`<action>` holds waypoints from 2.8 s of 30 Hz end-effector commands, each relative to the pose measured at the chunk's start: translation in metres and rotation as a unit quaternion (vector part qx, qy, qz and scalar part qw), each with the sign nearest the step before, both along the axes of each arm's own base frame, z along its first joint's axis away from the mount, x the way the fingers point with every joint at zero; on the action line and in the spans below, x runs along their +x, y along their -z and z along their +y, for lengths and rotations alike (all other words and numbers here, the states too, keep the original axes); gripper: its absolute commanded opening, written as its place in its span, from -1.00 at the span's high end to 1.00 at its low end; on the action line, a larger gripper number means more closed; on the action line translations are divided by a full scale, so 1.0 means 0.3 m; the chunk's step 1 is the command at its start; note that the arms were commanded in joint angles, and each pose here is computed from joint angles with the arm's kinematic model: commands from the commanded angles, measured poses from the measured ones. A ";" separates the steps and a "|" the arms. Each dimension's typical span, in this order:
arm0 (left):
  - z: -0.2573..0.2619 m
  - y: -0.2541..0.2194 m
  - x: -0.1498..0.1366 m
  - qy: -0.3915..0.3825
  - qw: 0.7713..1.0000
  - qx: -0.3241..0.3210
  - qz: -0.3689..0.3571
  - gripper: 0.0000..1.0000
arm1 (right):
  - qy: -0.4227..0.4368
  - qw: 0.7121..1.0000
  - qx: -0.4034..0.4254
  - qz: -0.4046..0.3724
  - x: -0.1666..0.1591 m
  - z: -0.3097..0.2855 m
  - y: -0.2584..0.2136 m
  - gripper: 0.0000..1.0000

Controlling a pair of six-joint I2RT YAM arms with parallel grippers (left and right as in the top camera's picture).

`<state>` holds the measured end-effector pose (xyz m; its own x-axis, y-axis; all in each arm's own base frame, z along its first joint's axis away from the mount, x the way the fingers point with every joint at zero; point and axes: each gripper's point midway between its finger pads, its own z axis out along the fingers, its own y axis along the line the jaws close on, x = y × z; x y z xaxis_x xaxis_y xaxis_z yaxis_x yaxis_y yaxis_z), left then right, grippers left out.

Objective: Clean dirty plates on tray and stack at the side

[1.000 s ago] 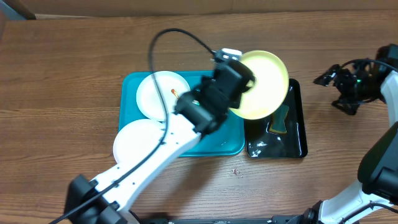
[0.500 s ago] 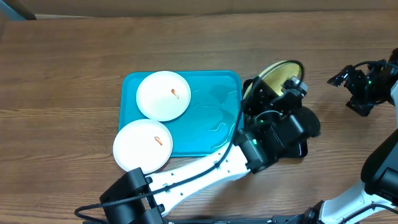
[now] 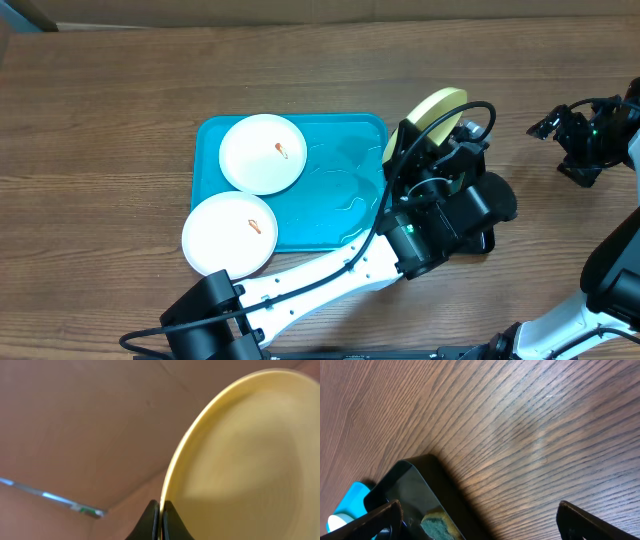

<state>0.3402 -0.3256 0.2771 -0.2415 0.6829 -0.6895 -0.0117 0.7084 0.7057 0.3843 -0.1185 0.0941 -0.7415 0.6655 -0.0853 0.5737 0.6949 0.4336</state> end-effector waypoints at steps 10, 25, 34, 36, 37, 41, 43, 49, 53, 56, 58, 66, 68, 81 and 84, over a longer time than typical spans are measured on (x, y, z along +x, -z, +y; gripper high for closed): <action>0.189 0.272 0.154 0.032 0.869 -0.332 0.365 0.92 | 0.002 1.000 -0.008 -0.013 0.014 -0.011 -0.030 -1.00; 1.455 0.327 0.210 -0.310 0.714 -0.537 0.324 0.91 | 0.002 1.000 -0.009 -0.015 0.015 -0.012 -0.030 -1.00; 1.869 0.422 0.022 -0.456 0.647 -0.559 0.249 0.92 | 0.002 1.000 -0.009 -0.015 0.015 -0.011 -0.030 -1.00; 1.896 0.476 0.004 -0.480 0.641 -0.546 0.247 0.92 | 0.002 1.000 -0.009 -0.015 0.015 -0.012 -0.030 -1.00; 1.905 0.502 0.002 -0.486 0.641 -0.541 0.248 0.92 | 0.002 1.000 -0.009 -0.014 0.015 -0.011 -0.030 -1.00; 1.916 0.597 0.021 -0.487 0.640 -0.539 0.251 0.92 | 0.002 1.000 -0.009 -0.015 0.015 -0.011 -0.030 -1.00; 1.925 0.631 0.031 -0.489 0.639 -0.537 0.253 0.92 | 0.002 1.000 -0.009 -0.014 0.015 -0.011 -0.030 -1.00; 1.924 0.731 0.054 -0.490 0.630 -0.537 0.273 0.92 | 0.002 1.000 -0.009 -0.015 0.015 -0.012 -0.030 -1.00; 1.866 0.763 0.090 -0.450 0.630 -0.557 0.301 0.23 | 0.002 1.000 -0.009 -0.015 0.015 -0.011 -0.030 -1.00; 1.785 0.715 0.138 -0.367 0.640 -0.590 0.329 -0.39 | 0.002 1.000 -0.009 -0.015 0.015 -0.011 -0.030 -1.00; 1.756 0.662 0.160 -0.340 0.636 -0.608 0.331 -0.49 | 0.002 1.000 -0.009 -0.015 0.015 -0.011 -0.030 -1.00; 1.545 0.436 0.175 -0.279 0.644 -0.603 0.379 -0.45 | 0.002 1.000 -0.009 -0.015 0.015 -0.011 -0.030 -1.00; 1.449 0.428 0.148 -0.272 0.644 -0.582 0.416 -0.45 | 0.002 1.000 -0.009 -0.015 0.015 -0.012 -0.030 -1.00; 1.038 0.592 0.072 -0.304 0.710 -0.370 0.516 -0.50 | 0.002 1.000 -0.009 -0.015 0.015 -0.011 -0.030 -1.00; 1.029 0.605 0.085 -0.314 0.723 -0.359 0.500 -0.50 | 0.002 1.000 -0.009 -0.014 0.015 -0.011 -0.030 -1.00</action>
